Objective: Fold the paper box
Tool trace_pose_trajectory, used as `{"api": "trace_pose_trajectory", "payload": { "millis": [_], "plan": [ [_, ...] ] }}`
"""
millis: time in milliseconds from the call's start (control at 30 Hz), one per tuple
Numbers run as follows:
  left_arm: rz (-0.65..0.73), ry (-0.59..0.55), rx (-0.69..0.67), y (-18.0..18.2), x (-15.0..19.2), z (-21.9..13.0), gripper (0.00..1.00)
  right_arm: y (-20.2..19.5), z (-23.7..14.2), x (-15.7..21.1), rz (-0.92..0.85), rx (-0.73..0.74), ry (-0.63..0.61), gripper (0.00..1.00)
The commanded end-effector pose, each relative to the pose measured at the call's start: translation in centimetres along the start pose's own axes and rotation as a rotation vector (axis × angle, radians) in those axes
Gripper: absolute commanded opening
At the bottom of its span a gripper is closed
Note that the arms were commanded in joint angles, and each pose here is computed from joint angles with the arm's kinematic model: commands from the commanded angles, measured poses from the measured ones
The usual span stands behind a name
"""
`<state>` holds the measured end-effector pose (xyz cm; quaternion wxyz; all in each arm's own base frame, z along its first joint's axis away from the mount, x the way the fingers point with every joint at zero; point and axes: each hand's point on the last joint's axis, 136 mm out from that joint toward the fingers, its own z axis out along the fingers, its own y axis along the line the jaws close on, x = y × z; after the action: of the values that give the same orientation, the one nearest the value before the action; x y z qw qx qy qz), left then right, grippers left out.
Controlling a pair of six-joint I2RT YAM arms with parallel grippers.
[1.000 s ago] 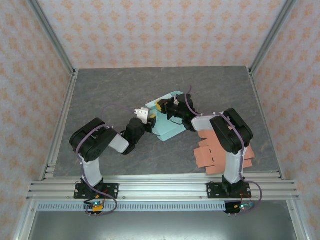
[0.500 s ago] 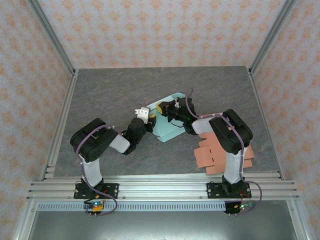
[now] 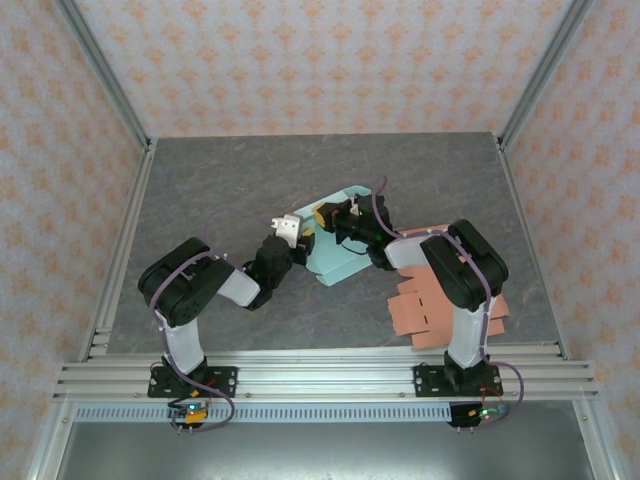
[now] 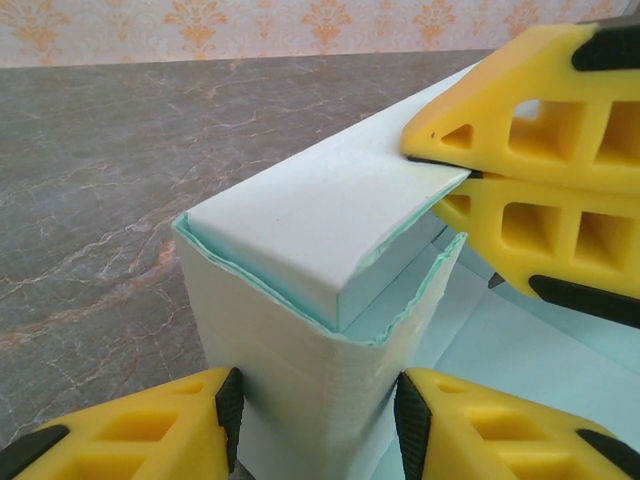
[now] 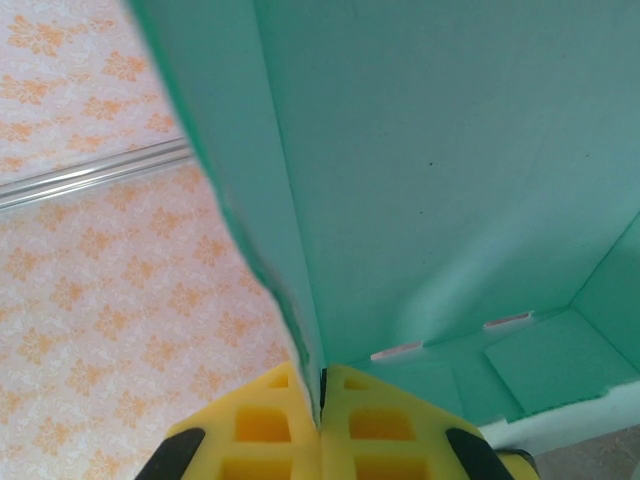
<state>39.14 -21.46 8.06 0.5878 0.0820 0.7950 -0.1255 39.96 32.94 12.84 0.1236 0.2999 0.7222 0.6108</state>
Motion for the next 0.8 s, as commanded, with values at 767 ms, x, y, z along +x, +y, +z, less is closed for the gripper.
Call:
{"api": "trace_pose_trajectory", "payload": {
  "millis": [767],
  "plan": [
    [0.056,-0.002,-0.244,0.5,-2.4,0.7,0.17,1.0,-0.6,4.7,-0.067,0.055,0.175,0.00]
  ]
}}
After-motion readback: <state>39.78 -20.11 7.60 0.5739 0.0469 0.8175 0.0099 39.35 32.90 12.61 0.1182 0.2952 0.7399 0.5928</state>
